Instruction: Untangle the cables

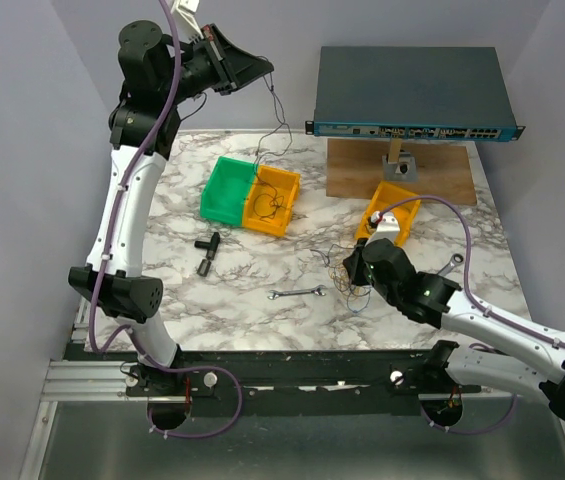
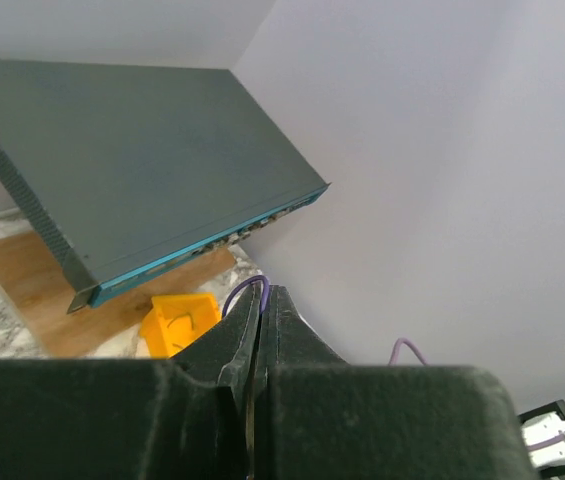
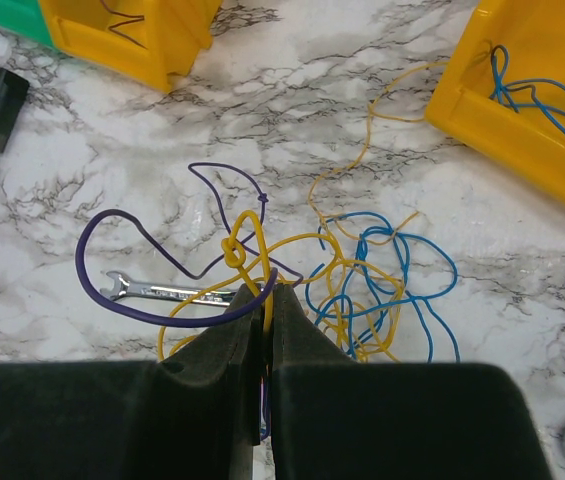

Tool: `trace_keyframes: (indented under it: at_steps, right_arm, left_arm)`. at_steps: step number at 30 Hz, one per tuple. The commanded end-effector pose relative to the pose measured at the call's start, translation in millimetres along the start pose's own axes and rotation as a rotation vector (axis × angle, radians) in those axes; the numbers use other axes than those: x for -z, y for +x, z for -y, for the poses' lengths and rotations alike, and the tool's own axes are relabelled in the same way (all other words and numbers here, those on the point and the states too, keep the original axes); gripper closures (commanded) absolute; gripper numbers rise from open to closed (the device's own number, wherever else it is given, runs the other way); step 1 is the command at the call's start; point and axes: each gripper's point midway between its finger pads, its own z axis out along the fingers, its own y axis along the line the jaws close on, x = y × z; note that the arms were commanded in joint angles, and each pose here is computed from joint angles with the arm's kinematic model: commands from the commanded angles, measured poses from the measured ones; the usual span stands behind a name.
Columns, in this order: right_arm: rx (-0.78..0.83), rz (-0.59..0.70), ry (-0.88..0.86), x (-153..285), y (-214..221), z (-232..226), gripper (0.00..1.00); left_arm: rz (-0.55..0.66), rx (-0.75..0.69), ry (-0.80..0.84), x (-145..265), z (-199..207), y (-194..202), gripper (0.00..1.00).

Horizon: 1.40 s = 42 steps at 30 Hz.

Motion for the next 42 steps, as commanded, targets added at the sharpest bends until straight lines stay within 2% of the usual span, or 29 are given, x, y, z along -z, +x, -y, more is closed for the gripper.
trace_keyframes:
  at_steps: [1,8,15,21,25,30,42]
  right_arm:
    - [-0.020,0.018,-0.014,4,-9,-4,0.99]
    - [-0.017,0.021,-0.010,6,-9,-2,0.99]
    - [-0.012,0.026,-0.001,9,-11,1,0.99]
    - [-0.011,0.023,0.006,7,-9,2,0.99]
    - [-0.014,0.020,-0.002,3,-8,-1,0.99]
    - [-0.016,0.004,-0.016,0,-6,-7,0.99]
    - [-0.020,0.009,-0.016,1,-7,-6,0.99]
  left_arm:
    - [-0.038,0.050,-0.102,-12,-61,18,1.00]
    - [-0.112,0.137,-0.217,-21,-138,56,1.00]
    - [-0.133,0.155,-0.279,-21,-167,71,1.00]
    - [-0.121,0.158,-0.185,-23,-128,57,1.00]
    - [-0.144,0.064,-0.145,-34,-82,64,1.00]
    - [-0.161,0.047,-0.051,-41,-39,68,1.00]
    - [-0.126,-0.016,0.105,-18,33,39,1.00]
